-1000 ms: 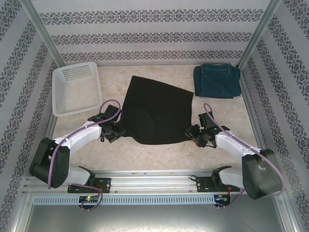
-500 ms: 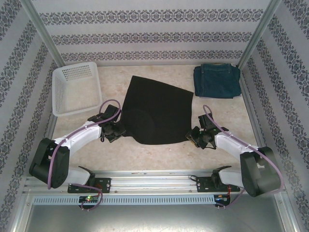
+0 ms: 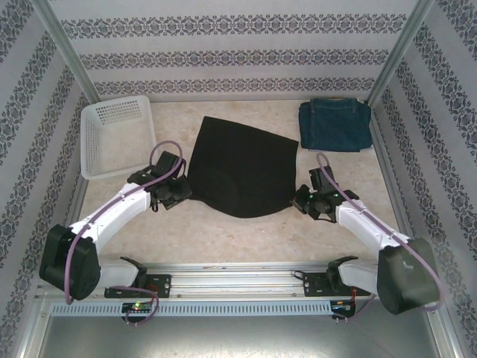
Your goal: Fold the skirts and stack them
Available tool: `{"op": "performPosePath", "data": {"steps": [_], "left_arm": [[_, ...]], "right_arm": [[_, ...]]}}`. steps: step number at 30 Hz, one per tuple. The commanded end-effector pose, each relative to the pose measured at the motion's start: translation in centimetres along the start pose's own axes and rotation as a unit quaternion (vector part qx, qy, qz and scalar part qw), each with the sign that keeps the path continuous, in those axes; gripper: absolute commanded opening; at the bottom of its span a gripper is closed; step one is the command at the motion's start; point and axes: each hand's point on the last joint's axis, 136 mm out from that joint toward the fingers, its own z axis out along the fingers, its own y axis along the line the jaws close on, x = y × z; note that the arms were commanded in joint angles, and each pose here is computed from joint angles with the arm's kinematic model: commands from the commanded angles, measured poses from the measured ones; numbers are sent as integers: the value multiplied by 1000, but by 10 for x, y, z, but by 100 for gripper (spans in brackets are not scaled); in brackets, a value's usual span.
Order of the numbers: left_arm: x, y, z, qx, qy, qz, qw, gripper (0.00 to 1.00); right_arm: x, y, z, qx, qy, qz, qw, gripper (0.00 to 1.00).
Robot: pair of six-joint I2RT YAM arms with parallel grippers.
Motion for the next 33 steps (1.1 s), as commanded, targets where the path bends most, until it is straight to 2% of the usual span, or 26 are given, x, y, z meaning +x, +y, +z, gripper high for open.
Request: {"op": "performPosePath", "data": {"steps": [1,5,9,14,19,22,26,30,33], "left_arm": [[-28,-15,-34,-1,-46,50,998,0],[-72,-51,-51,20,-96,86,991,0],[-120,-89,-44,51,-135,112,983,0],[-171,-128,4,69,-138,142,978,0],[-202,-136,75,52,-107,137,983,0],[-201,-131,116,39,-76,130,988,0],[-180,-107,156,6,-27,116,993,0],[-146,-71,169,-22,7,103,994,0],[-116,-42,163,-31,18,85,996,0]], "right_arm": [[-21,17,-23,-12,-37,-6,999,0],[-54,38,-32,-38,-75,-7,996,0],[-91,57,-22,-44,-101,-15,994,0],[-135,70,12,-27,-125,-30,991,0],[-157,66,56,7,-107,-30,994,0],[-154,57,81,30,-76,-33,996,0],[-142,40,97,56,-41,-32,997,0],[-122,29,96,59,-22,-33,997,0],[-102,17,91,65,-5,-35,997,0]]}}
